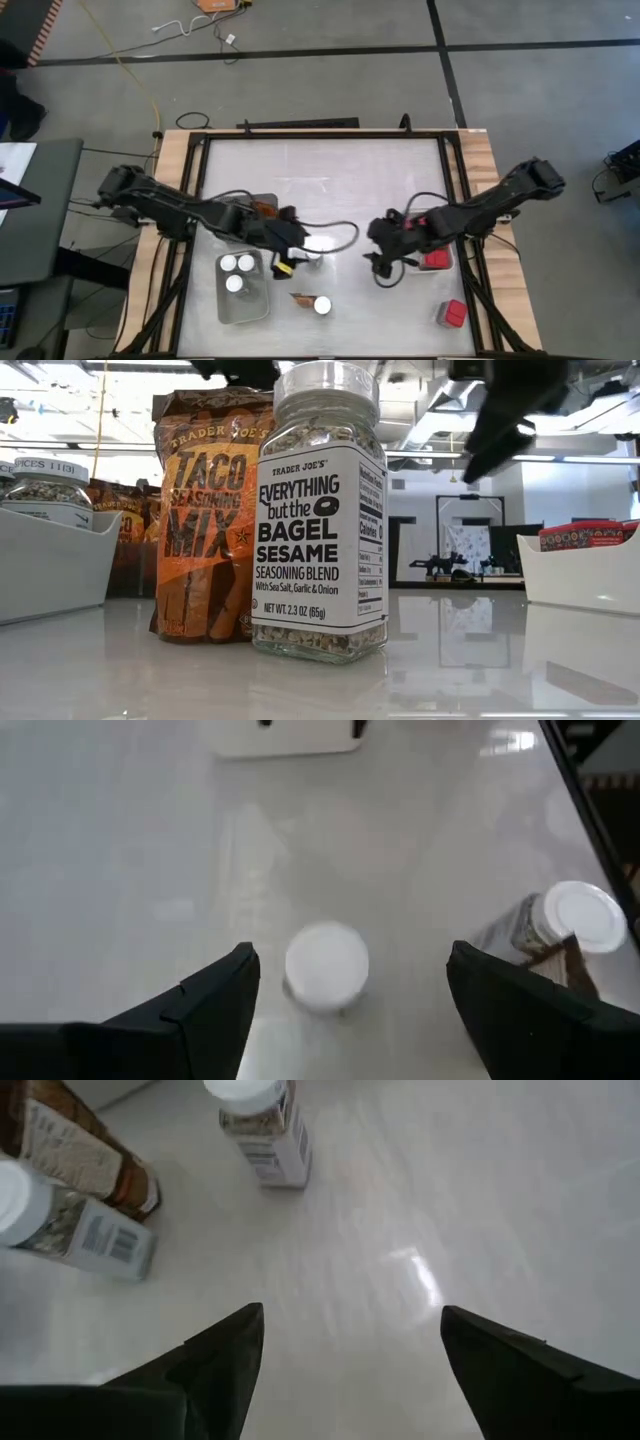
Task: Sort spices by type
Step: Put the top white spice bottle into the gray bin
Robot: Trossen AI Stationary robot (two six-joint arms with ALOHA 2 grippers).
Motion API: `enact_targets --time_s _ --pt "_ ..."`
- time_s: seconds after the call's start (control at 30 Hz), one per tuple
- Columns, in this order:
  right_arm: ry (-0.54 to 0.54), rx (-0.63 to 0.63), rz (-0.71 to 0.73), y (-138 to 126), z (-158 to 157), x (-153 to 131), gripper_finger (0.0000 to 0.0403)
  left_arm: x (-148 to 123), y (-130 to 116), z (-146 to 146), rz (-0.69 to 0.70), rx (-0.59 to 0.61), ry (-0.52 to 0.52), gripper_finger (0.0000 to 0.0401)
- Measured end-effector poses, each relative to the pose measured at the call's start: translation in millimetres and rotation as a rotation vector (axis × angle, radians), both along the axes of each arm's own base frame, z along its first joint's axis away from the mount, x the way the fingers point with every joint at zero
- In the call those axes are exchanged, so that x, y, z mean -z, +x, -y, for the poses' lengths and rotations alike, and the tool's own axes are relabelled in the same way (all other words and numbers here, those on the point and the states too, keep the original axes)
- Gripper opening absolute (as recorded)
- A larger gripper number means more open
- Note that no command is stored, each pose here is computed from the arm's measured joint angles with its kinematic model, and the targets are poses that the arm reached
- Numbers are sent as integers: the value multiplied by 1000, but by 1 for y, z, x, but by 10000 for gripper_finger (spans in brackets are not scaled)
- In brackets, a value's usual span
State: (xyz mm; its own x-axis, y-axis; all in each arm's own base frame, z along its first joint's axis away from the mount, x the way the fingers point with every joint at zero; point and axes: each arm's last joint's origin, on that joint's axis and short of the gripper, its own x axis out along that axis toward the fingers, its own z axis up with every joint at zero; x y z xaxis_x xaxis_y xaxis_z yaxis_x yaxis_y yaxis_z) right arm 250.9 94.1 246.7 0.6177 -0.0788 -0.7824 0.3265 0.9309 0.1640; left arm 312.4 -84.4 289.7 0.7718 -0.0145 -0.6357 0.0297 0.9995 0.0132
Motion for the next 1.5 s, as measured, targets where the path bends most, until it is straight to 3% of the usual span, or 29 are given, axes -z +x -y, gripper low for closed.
enact_targets --time_s 0.2,0.33,0.53,0.7,0.87,1.3,1.5 --pt "42 -7 45 -23 -1 8 329 5 38 2 -173 130 123 308" --pt "40 -23 39 -29 -3 13 329 16 57 -7 -337 164 140 308" --pt "38 -48 33 -32 -8 14 329 25 81 -11 -377 261 160 308" --pt "51 -37 35 -32 -9 13 329 36 82 -10 -456 349 189 308" --pt "57 -22 38 -32 -9 13 329 37 83 -11 -436 364 237 306" --pt "50 44 55 -32 -7 13 329 81 98 -6 -537 370 174 284" --pt "47 51 61 -31 -7 13 329 80 98 -6 -533 381 181 237"
